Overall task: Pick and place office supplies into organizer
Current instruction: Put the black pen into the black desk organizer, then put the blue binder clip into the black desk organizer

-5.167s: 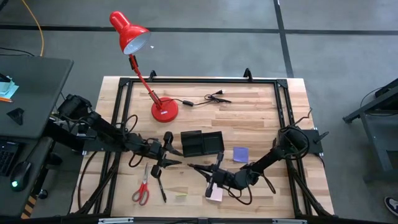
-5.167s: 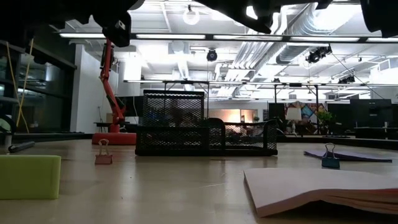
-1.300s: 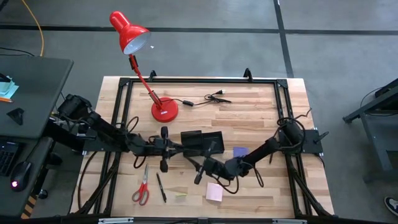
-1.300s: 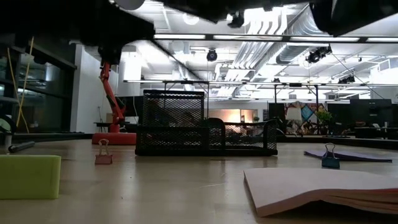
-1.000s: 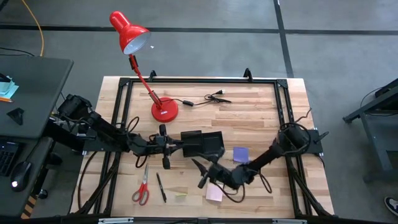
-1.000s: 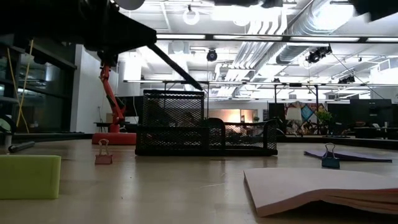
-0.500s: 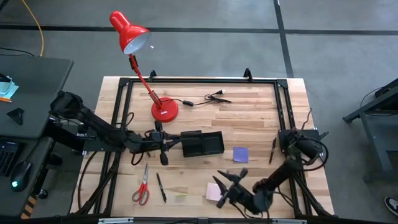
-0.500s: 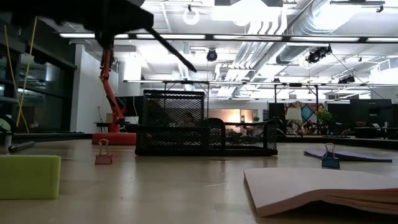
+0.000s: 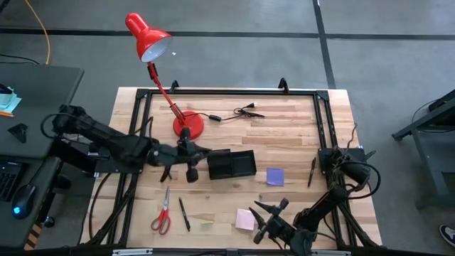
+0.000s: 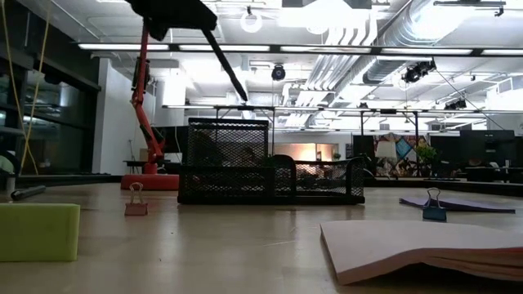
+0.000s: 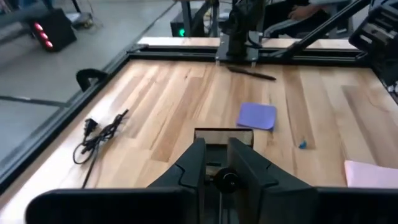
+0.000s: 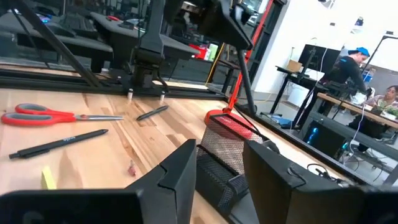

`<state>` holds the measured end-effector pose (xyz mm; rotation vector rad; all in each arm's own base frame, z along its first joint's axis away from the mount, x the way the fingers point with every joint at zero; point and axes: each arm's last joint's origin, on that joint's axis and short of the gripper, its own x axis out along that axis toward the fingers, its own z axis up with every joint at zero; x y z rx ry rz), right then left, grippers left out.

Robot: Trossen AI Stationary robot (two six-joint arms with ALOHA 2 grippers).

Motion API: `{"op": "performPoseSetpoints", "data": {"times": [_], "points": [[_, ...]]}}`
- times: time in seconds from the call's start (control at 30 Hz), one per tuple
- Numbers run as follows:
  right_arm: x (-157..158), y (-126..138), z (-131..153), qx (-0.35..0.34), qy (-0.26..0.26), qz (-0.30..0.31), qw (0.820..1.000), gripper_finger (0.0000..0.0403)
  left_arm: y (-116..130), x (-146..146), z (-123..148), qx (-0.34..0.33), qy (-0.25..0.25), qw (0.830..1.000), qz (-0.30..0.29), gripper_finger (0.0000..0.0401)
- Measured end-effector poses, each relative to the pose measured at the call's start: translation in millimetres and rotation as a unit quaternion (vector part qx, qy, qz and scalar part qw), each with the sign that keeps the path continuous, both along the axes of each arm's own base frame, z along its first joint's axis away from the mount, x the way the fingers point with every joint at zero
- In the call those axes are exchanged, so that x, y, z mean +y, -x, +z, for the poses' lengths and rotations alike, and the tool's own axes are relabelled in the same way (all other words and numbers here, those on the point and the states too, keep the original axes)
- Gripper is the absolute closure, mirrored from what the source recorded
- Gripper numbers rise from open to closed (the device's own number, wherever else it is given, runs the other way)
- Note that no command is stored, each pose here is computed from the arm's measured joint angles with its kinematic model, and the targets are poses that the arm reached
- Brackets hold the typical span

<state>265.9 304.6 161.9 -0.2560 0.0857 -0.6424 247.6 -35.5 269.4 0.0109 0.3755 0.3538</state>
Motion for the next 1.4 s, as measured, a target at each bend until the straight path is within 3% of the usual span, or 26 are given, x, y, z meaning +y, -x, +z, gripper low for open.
{"op": "performPoseSetpoints", "data": {"times": [0.27, 0.5, 0.7, 0.9, 1.17, 1.4], "points": [[0, 0, -2, -0.003, -0.005, 0.000, 1.000, 0.0279, -8, 33, -13, 0.043, 0.037, 0.998, 0.009, 0.0365], [0, 0, -2, -0.007, -0.009, 0.000, 1.000, 0.0279, -19, 37, -29, 0.072, 0.049, 0.996, -0.003, 0.0351], [0, 0, -2, -0.006, -0.009, 0.000, 1.000, 0.0279, -29, 35, -48, 0.106, 0.051, 0.993, -0.006, 0.0363], [0, 0, -3, -0.009, -0.012, 0.000, 1.000, 0.0279, -35, 36, -57, 0.118, 0.046, 0.992, 0.001, 0.0313], [-1, 0, -8, -0.009, -0.012, -0.001, 1.000, 0.0279, -35, 36, -56, 0.115, 0.044, 0.992, 0.002, 0.0279], [-3, -1, -12, -0.011, -0.014, -0.003, 1.000, 0.0279, -40, 35, -37, 0.024, 0.053, 0.998, -0.015, 0.0278]]}}
